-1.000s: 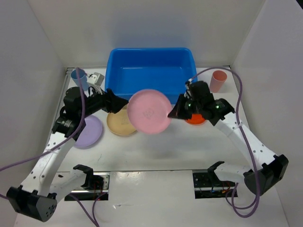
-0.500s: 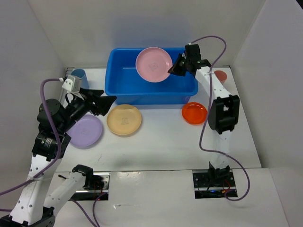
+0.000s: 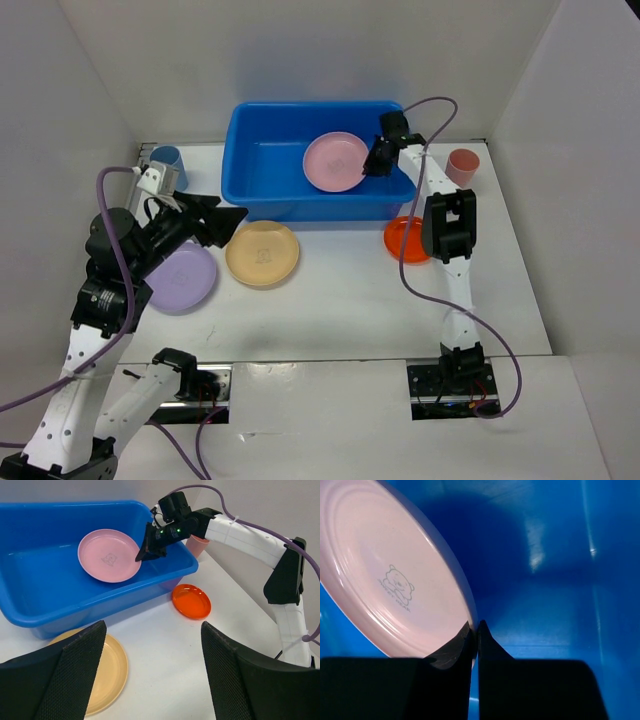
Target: Place the mixed dishes into the plastic bin
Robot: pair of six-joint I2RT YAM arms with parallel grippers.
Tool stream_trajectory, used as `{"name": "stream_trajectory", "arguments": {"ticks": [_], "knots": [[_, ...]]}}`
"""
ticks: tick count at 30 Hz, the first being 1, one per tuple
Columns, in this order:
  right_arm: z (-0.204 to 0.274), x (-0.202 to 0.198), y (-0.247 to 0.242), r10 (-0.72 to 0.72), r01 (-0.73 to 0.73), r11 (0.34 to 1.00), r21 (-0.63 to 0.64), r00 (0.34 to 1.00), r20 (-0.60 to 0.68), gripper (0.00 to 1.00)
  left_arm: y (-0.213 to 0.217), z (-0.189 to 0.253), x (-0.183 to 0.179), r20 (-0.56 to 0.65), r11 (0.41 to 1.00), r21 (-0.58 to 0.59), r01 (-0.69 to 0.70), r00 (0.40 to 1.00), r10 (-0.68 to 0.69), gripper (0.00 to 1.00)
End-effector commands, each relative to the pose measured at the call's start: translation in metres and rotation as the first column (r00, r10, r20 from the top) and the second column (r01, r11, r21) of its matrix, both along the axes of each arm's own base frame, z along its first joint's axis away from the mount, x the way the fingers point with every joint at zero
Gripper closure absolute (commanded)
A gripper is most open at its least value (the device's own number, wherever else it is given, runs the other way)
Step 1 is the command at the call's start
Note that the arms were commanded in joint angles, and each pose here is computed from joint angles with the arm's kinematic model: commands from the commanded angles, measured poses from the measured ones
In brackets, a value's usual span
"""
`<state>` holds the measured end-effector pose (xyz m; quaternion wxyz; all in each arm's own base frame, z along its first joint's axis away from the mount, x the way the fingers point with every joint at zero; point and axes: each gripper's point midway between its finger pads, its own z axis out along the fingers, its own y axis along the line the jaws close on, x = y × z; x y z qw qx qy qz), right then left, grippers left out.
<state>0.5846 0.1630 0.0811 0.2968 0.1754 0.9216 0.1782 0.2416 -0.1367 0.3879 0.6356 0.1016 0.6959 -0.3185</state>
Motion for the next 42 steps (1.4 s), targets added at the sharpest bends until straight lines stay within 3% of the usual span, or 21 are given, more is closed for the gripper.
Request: {"name": "stream_trajectory", "arguments": {"ticks": [1,9,13,15,18,20,24,26,28,29,30,31,33,34,35,36,37,39,40,41,42], "knots": [[0.02,0.015,-0.01,-0.039,0.041,0.998,-0.046,0.997,0.062,0.92,0.001,0.003,-0.003,0.015,1.0,-0.005,0.004,1.0,-0.003,0.16],[0.035,0.016,-0.014,-0.053,0.058,0.997,-0.057,0.995,0.086,0.49,0.001,0.0,-0.004,0.013,1.0,-0.004,0.004,1.0,-0.003,0.1],[0.109,0.006,-0.003,-0.015,0.024,0.999,-0.049,0.982,0.187,0.32,0.001,-0.002,-0.005,0.004,1.0,-0.002,0.003,1.0,-0.003,0.1],[0.156,-0.003,0.01,0.01,0.011,0.997,-0.077,0.963,0.269,0.29,0.002,-0.002,-0.004,0.004,1.0,-0.002,-0.006,1.0,0.006,0.1],[0.236,-0.04,0.038,0.047,-0.017,0.996,-0.083,0.926,0.375,0.17,0.002,-0.002,-0.004,0.004,1.0,-0.002,-0.006,1.0,0.006,0.09],[0.285,-0.069,0.048,0.045,-0.005,0.996,-0.09,0.895,0.443,0.16,0.004,-0.006,-0.002,0.0,1.0,0.007,-0.015,1.0,0.015,0.09],[0.319,-0.149,0.096,0.133,-0.098,0.99,-0.104,0.895,0.425,0.11,0.004,-0.004,-0.001,0.009,1.0,0.005,-0.015,1.0,0.015,0.09],[0.324,-0.19,0.099,0.197,-0.151,0.978,-0.147,0.9,0.388,0.11,0.002,-0.007,-0.001,0.008,1.0,0.005,-0.004,1.0,0.004,0.09],[0.328,-0.226,0.121,0.225,-0.211,0.974,-0.079,0.903,0.365,0.11,0.002,-0.007,-0.001,0.013,1.0,0.013,-0.005,1.0,0.004,0.09],[0.301,-0.237,0.124,0.263,-0.237,0.964,-0.122,0.921,0.288,0.11,0.003,-0.009,-0.001,0.01,1.0,0.025,-0.005,1.0,0.004,0.09],[0.311,-0.257,0.112,0.252,-0.233,0.967,-0.1,0.924,0.288,0.11,0.003,-0.012,-0.001,0.001,1.0,0.028,-0.004,1.0,0.004,0.09],[0.267,-0.268,0.109,0.259,-0.236,0.962,-0.139,0.95,0.174,0.11,0.004,-0.013,-0.003,0.008,0.999,0.035,-0.004,1.0,0.004,0.09],[0.273,-0.308,0.095,0.285,-0.284,0.958,-0.036,0.939,0.192,0.11,0.005,-0.016,-0.006,0.003,0.999,0.045,-0.004,1.0,0.004,0.08],[0.225,-0.317,0.104,0.297,-0.301,0.953,0.017,0.946,0.128,0.11,0.007,-0.014,-0.007,0.017,0.999,0.052,-0.017,1.0,0.016,0.08],[0.217,-0.326,0.103,0.304,-0.317,0.944,0.091,0.943,0.137,0.11,0.007,-0.016,-0.007,0.007,0.998,0.054,-0.017,1.0,0.016,0.08],[0.233,-0.354,0.104,0.349,-0.39,0.894,0.221,0.915,0.203,0.11,0.007,-0.022,-0.006,-0.005,0.998,0.057,-0.016,1.0,0.016,0.08],[0.174,-0.369,0.103,0.364,-0.381,0.89,0.25,0.924,0.113,0.11,0.007,-0.023,-0.007,-0.005,0.998,0.057,-0.016,1.0,0.016,0.08],[0.189,-0.369,0.121,0.3,-0.378,0.818,0.432,0.923,0.239,0.12,0.003,-0.036,-0.008,-0.039,0.999,0.053,0.007,0.999,-0.005,0.08],[0.153,-0.377,0.124,0.285,-0.342,0.829,0.442,0.939,0.192,0.12,0.001,-0.037,-0.008,-0.037,0.998,0.052,0.016,0.999,-0.014,0.08],[0.165,-0.37,0.134,0.214,-0.314,0.8,0.511,0.946,0.244,0.12,0.001,-0.04,-0.009,-0.047,0.999,0.043,0.016,0.999,-0.014,0.08],[0.146,-0.371,0.133,0.175,-0.272,0.815,0.512,0.957,0.231,0.12,-0.001,-0.04,-0.011,-0.053,0.999,0.035,0.028,0.998,-0.026,0.08]]}}
